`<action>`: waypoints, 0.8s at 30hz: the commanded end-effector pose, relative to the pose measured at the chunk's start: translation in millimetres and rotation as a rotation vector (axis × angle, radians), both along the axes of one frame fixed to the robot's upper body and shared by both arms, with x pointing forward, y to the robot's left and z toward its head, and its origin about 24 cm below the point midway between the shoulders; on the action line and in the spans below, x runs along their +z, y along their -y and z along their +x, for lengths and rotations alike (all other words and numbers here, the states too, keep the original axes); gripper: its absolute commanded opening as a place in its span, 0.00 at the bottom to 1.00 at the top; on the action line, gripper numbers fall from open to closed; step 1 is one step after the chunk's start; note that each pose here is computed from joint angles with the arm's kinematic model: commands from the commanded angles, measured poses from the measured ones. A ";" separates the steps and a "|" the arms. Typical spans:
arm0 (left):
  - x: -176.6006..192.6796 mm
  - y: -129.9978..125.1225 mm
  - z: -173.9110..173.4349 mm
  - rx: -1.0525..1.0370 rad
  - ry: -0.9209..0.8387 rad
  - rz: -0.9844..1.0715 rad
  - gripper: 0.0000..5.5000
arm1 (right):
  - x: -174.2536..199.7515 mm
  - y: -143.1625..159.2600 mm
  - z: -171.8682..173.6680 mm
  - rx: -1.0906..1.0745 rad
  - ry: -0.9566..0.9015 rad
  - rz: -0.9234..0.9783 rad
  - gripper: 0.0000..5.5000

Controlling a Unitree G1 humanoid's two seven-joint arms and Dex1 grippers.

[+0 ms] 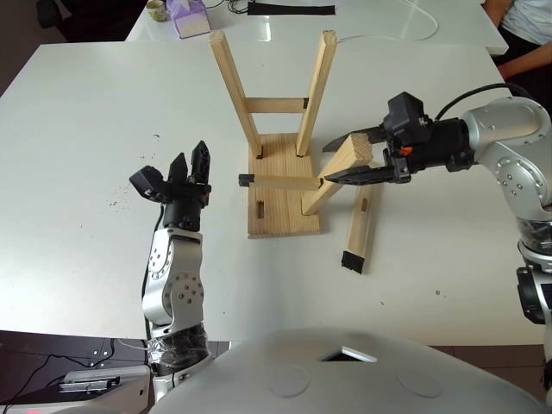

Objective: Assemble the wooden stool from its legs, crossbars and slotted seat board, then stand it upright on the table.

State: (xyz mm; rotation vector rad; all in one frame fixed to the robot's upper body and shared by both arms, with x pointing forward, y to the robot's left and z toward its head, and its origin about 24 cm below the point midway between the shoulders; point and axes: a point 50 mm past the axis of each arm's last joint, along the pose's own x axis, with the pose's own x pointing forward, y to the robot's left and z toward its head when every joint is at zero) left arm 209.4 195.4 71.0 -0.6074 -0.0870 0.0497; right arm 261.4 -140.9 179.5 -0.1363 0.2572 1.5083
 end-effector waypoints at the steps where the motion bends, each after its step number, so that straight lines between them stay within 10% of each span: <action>1: -0.1 -8.4 4.4 0.005 -0.005 0.012 0.59 | 19.6 7.3 -0.1 -0.076 -0.025 0.150 0.55; 14: -2.3 -25.2 -13.8 0.088 -0.031 0.024 0.59 | -11.3 84.9 -21.7 -0.204 -0.037 -0.177 0.71; 24: -21.1 -18.2 -62.5 0.289 -0.147 -0.041 0.59 | -81.7 3.8 -46.9 0.197 0.071 -0.407 0.71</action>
